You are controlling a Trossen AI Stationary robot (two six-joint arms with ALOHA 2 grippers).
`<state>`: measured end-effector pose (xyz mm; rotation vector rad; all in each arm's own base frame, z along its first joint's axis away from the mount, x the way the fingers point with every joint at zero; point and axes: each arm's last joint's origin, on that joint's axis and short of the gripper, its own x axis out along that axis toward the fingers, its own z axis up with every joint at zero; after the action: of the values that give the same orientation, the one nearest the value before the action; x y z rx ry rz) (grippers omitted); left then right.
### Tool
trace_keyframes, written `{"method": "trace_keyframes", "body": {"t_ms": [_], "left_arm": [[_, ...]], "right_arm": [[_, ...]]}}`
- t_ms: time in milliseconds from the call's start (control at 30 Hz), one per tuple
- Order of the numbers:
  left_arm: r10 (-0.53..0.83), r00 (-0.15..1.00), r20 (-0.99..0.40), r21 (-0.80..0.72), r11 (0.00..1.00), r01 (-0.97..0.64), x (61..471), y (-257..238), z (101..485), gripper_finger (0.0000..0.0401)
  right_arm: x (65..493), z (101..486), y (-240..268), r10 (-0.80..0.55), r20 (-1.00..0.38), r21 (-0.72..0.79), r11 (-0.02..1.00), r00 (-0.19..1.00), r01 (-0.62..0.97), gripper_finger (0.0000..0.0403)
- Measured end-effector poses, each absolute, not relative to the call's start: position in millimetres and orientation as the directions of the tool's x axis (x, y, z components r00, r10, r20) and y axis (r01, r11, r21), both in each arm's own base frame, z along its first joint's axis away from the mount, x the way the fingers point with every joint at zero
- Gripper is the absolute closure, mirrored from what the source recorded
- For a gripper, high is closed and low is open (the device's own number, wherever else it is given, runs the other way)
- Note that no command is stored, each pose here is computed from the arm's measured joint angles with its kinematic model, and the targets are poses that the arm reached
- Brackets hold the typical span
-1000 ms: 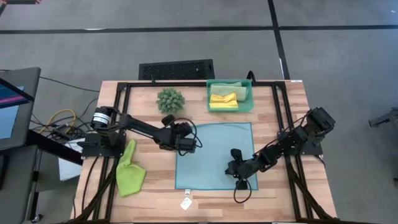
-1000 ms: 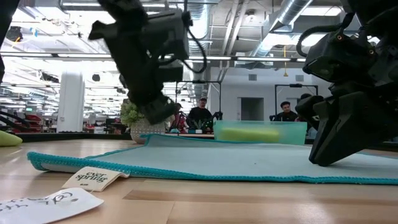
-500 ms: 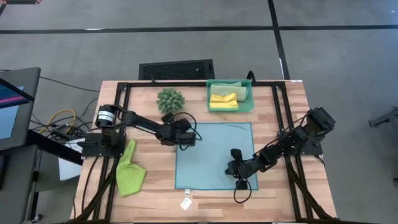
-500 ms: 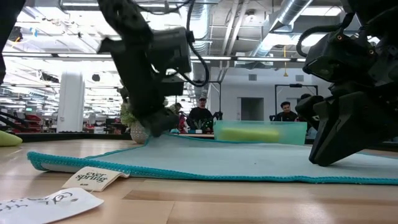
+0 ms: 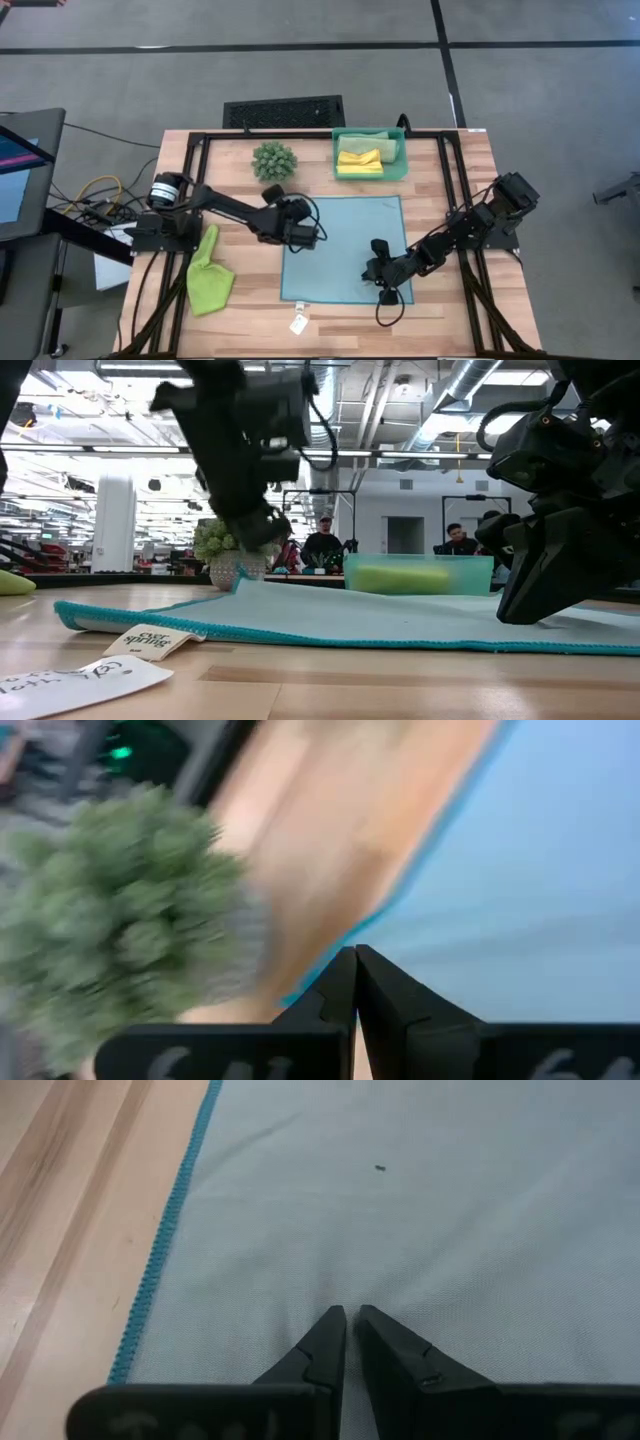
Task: Roll microfiber towels into tight, uniform cylinder then place into a basket
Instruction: Roll the blue microfiber cloth
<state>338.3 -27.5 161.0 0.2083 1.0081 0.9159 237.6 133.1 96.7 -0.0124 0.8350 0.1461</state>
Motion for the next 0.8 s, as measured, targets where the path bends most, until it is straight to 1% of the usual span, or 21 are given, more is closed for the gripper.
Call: {"method": "trace_keyframes", "body": {"t_ms": [100, 167, 267, 333, 400, 500, 600, 667, 733, 800], "left_arm": [[0.696, 0.242, -0.676, 0.493, 0.671, -0.553, 342.6, -35.2, 165.4, 0.0401], [0.635, 0.259, -0.728, 0.436, 0.72, -0.539, 344.5, -38.1, 164.5, 0.0401], [0.468, 0.272, -0.841, 0.297, 0.82, -0.489, 346.1, -43.6, 161.4, 0.0401], [0.358, 0.272, -0.893, 0.207, 0.865, -0.457, 346.8, -52.5, 156.4, 0.0401], [0.297, 0.263, -0.918, 0.171, 0.894, -0.414, 346.3, -65.6, 148.8, 0.0401], [0.221, 0.243, -0.944, 0.154, 0.951, -0.267, 342.7, -91.1, 136.9, 0.0401], [0.173, 0.233, -0.957, 0.152, 0.983, -0.105, 334.6, -115.7, 135.7, 0.0401], [0.167, 0.233, -0.958, 0.158, 0.986, -0.056, 328.8, -128.1, 136.8, 0.0401], [0.141, 0.215, -0.966, 0.137, 0.99, -0.034, 321.4, -135.6, 141.3, 0.0401], [0.143, 0.209, -0.967, 0.144, 0.99, -0.013, 316.0, -138.5, 146.4, 0.0401]], "right_arm": [[237.7, 96.7, 133.1, 0.125, -0.739, 0.048, 0.99, 0.662, -0.133, 0.0343], [237.6, 96.8, 133.4, 0.125, -0.738, 0.052, 0.99, 0.663, -0.129, 0.0343], [237.7, 97.0, 133.6, 0.128, -0.736, 0.055, 0.99, 0.665, -0.129, 0.0343], [238.2, 97.2, 133.9, 0.133, -0.729, 0.06, 0.99, 0.672, -0.131, 0.0343], [239.7, 98.2, 134.9, 0.154, -0.714, 0.079, 0.987, 0.683, -0.141, 0.0343], [244.5, 103.4, 135.0, 0.159, -0.666, 0.092, 0.987, 0.729, -0.132, 0.0343], [248.4, 116.0, 132.8, 0.155, -0.623, 0.11, 0.988, 0.767, -0.111, 0.0343], [249.8, 126.6, 128.3, 0.111, -0.593, 0.114, 0.992, 0.797, -0.053, 0.0343], [249.0, 135.6, 121.0, 0.032, -0.575, 0.095, 0.995, 0.818, 0.028, 0.0343], [247.4, 140.3, 111.3, -0.053, -0.584, 0.053, 0.993, 0.81, 0.104, 0.0343]]}}
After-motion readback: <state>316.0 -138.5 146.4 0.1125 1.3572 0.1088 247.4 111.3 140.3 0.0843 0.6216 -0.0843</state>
